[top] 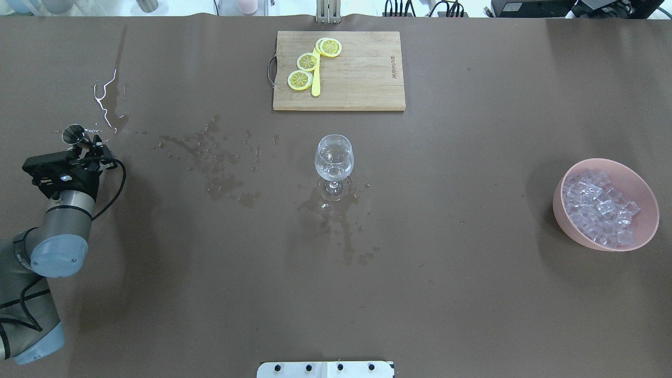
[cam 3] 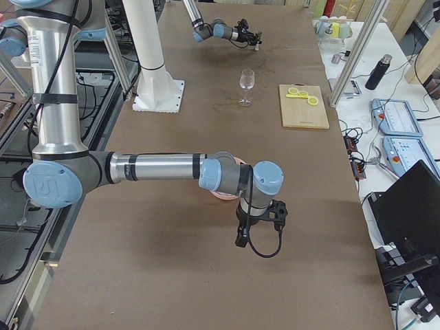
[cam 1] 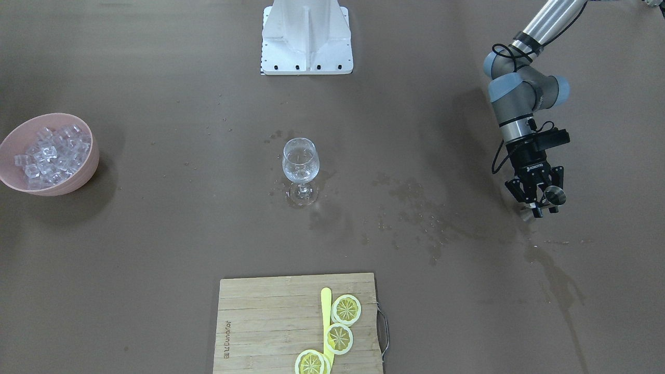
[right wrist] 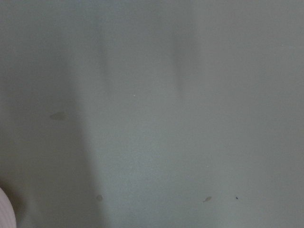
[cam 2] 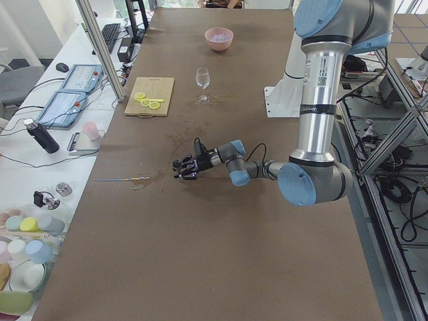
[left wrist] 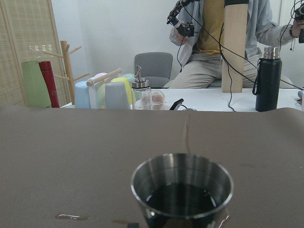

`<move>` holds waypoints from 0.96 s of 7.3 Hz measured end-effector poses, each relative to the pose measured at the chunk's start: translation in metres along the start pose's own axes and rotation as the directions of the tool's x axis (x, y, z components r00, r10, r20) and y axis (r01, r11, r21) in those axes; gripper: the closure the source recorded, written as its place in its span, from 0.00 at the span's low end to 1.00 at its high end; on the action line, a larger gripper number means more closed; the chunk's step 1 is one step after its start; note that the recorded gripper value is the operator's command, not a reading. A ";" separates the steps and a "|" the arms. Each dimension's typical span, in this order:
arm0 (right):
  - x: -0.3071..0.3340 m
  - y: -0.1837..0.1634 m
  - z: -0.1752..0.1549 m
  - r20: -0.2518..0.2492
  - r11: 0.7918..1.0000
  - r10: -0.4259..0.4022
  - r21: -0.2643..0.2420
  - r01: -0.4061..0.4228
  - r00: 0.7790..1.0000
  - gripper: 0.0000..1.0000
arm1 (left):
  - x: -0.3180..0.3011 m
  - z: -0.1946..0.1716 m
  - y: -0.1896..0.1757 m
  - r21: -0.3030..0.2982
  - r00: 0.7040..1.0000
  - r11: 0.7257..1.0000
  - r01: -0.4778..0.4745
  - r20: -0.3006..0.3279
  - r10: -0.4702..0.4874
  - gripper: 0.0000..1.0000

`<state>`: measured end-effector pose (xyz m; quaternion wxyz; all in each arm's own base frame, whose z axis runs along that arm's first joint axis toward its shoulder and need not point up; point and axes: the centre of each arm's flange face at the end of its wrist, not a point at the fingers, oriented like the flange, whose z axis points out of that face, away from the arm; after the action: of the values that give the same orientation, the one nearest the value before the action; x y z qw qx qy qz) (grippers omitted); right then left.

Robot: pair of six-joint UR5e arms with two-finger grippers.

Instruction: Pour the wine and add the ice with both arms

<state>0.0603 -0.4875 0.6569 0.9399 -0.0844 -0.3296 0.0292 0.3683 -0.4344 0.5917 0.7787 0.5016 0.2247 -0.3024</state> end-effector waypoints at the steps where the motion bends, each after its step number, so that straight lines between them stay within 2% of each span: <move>1: 0.000 0.000 0.000 0.000 1.000 0.000 0.000 0.000 1.000 0.00 | 0.002 -0.001 -0.002 -0.002 1.000 1.000 0.000 -0.004 0.000 1.00; 4: 0.000 0.000 0.000 0.001 1.000 0.000 0.000 0.000 1.000 0.00 | 0.029 -0.019 -0.031 0.008 0.998 1.000 -0.014 -0.058 0.014 1.00; 7: 0.000 0.000 0.000 0.001 1.000 0.001 0.000 -0.001 1.000 0.00 | 0.093 -0.062 -0.098 0.049 0.984 0.999 -0.004 -0.175 0.013 1.00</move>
<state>0.0603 -0.4874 0.6571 0.9397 -0.0846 -0.3301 0.0294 0.3633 -0.4314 0.4434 0.7447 0.5461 0.2830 -0.2591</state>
